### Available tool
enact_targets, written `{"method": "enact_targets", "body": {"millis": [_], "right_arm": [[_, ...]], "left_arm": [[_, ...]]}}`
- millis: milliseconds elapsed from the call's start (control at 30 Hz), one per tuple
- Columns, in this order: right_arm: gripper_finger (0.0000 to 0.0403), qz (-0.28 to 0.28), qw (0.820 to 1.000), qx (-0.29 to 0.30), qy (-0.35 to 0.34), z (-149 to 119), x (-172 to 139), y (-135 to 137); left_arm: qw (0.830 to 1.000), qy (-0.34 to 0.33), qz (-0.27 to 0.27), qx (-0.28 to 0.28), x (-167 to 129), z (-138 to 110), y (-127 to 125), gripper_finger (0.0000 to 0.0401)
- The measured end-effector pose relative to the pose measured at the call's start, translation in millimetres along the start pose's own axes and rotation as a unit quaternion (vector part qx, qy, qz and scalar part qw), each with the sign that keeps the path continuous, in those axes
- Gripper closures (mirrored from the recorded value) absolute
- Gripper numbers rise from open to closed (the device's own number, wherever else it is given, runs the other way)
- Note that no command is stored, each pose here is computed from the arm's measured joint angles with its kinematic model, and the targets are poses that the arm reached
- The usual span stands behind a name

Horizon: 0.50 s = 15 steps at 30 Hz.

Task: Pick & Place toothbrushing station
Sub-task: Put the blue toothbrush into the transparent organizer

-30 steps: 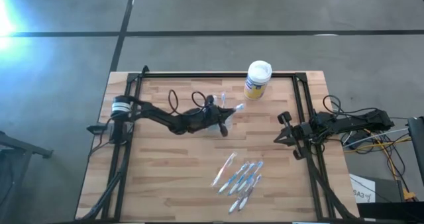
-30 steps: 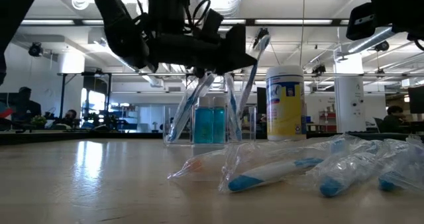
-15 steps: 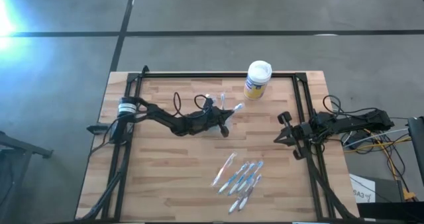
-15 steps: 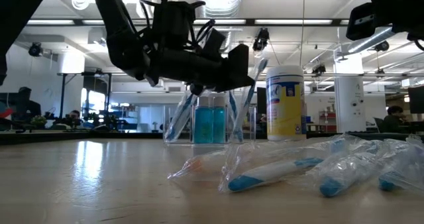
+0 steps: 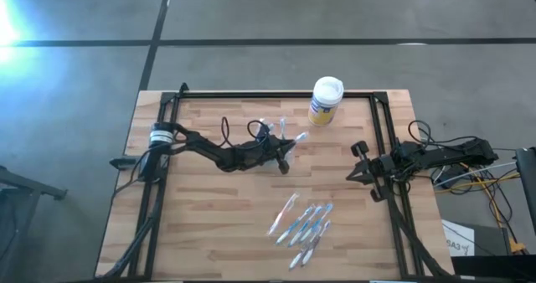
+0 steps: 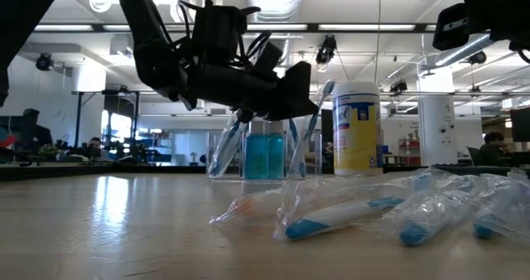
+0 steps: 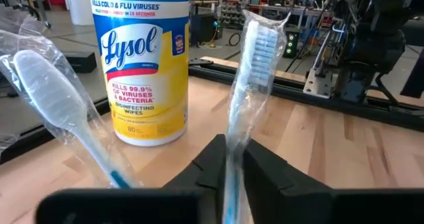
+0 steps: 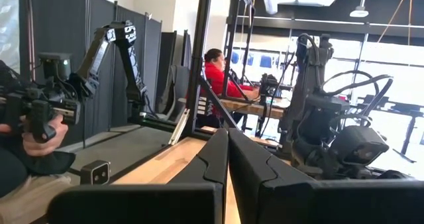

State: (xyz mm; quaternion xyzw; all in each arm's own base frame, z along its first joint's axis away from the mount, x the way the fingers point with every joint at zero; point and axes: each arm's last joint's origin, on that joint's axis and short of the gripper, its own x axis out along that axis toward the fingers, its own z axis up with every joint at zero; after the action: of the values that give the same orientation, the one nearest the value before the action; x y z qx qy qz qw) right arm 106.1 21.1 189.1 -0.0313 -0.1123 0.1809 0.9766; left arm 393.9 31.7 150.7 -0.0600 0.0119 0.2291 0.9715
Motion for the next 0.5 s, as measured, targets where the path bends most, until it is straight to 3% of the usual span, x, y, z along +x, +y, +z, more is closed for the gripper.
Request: {"method": "enact_targets", "body": {"millis": [500], "right_arm": [[0.0394, 0.000, 1.000, 0.000, 0.000, 0.0, 0.0, 0.0]], "left_arm": [[0.998, -0.011, -0.057, 0.011, -5.7, 23.1, -4.2, 0.0195]]}}
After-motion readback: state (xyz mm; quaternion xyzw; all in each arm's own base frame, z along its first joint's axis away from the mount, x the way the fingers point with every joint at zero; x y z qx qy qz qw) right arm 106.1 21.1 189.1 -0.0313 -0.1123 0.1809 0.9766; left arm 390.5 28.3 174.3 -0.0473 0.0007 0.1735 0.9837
